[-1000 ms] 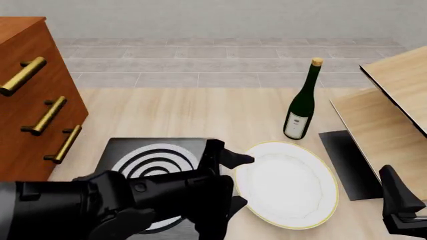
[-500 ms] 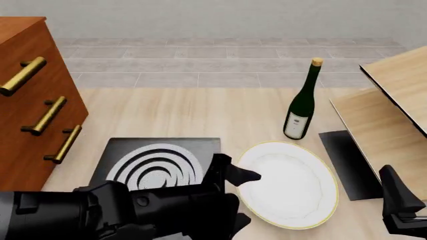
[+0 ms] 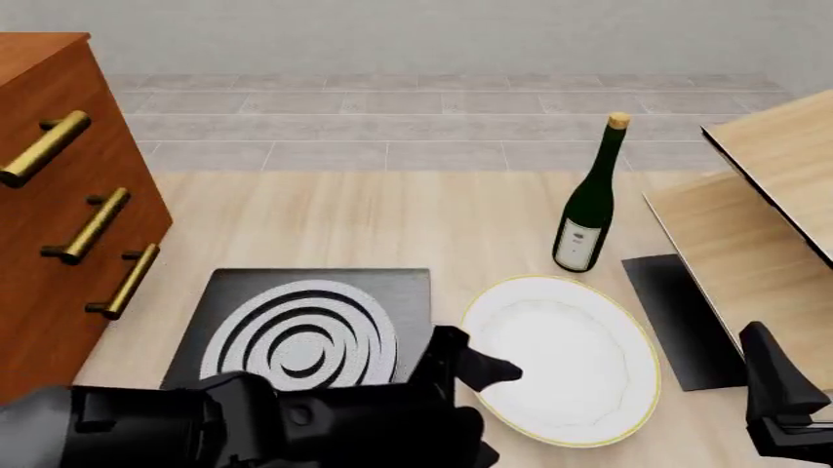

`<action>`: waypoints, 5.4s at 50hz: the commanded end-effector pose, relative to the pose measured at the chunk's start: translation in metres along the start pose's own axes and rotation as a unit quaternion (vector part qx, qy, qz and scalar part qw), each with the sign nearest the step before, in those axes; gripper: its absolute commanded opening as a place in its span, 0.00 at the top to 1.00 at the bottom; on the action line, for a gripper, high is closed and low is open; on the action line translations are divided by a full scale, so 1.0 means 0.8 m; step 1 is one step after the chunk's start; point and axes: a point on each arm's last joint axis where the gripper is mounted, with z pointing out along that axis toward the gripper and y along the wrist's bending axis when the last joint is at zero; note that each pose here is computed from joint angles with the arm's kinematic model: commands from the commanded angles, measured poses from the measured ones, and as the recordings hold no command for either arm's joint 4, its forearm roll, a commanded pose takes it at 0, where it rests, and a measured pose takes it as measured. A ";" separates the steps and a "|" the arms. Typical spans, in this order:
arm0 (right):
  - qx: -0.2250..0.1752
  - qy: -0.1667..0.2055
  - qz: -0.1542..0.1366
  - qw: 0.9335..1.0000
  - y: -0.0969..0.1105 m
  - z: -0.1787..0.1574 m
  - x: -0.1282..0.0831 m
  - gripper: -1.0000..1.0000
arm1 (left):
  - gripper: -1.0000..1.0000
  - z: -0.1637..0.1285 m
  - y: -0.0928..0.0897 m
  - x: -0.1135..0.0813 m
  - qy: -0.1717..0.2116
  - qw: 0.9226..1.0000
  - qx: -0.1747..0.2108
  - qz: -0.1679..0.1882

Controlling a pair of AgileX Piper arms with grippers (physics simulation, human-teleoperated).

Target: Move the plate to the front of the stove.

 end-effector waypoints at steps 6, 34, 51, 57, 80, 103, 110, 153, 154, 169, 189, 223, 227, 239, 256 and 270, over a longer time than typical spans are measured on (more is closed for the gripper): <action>0.000 0.000 0.000 1.000 0.000 0.000 0.000 0.00 | 0.00 0.021 -0.007 0.004 0.004 1.000 0.007 -0.004; 0.000 0.000 0.000 1.000 0.000 0.000 0.000 0.00 | 0.00 0.050 -0.028 0.018 0.015 1.000 0.021 -0.009; 0.000 0.000 0.000 1.000 0.000 0.000 0.000 0.00 | 0.00 0.063 -0.037 0.023 0.017 0.999 0.024 -0.014; 0.000 0.000 0.000 1.000 0.000 0.000 0.000 0.00 | 0.00 0.068 -0.039 0.026 0.019 0.999 0.024 -0.014; 0.000 0.000 0.000 1.000 0.000 0.000 0.000 0.00 | 0.00 0.089 -0.047 0.038 0.029 0.999 0.026 -0.015; 0.000 0.000 0.000 1.000 0.000 0.000 0.000 0.00 | 0.00 0.111 -0.052 0.055 0.040 0.999 0.020 -0.022; 0.000 0.000 0.000 1.000 0.000 0.000 0.000 0.00 | 0.00 0.116 -0.058 0.058 0.040 0.999 0.022 -0.022; 0.000 0.000 0.000 1.000 0.000 0.000 0.000 0.00 | 0.00 0.146 -0.074 0.068 0.047 0.998 0.033 -0.025; 0.000 0.000 0.000 1.000 0.000 0.000 0.000 0.00 | 0.00 0.148 -0.075 0.070 0.049 0.998 0.034 -0.027; 0.000 0.000 0.000 1.000 0.000 0.000 0.000 0.00 | 0.00 0.157 -0.074 0.079 0.057 0.997 0.034 -0.034; 0.000 0.000 0.000 1.000 0.000 0.000 0.000 0.00 | 1.00 0.161 -0.080 0.085 0.065 0.996 0.046 -0.037; 0.000 0.000 0.000 1.000 0.000 0.000 0.000 0.00 | 1.00 0.098 -0.060 0.073 0.070 0.996 0.058 -0.008; 0.000 0.000 0.000 1.000 0.000 0.000 0.000 0.00 | 1.00 0.092 -0.054 0.071 0.070 0.996 0.057 -0.005; 0.000 0.000 0.000 1.000 0.000 0.000 0.000 0.00 | 1.00 0.074 -0.036 0.066 0.069 0.997 0.046 0.010; 0.000 0.000 0.000 1.000 0.000 0.000 0.000 0.00 | 1.00 0.044 -0.007 0.050 0.055 0.998 0.013 0.028; 0.000 0.000 0.000 1.000 0.000 0.000 0.000 0.00 | 1.00 0.023 0.017 0.040 0.044 0.998 -0.019 0.035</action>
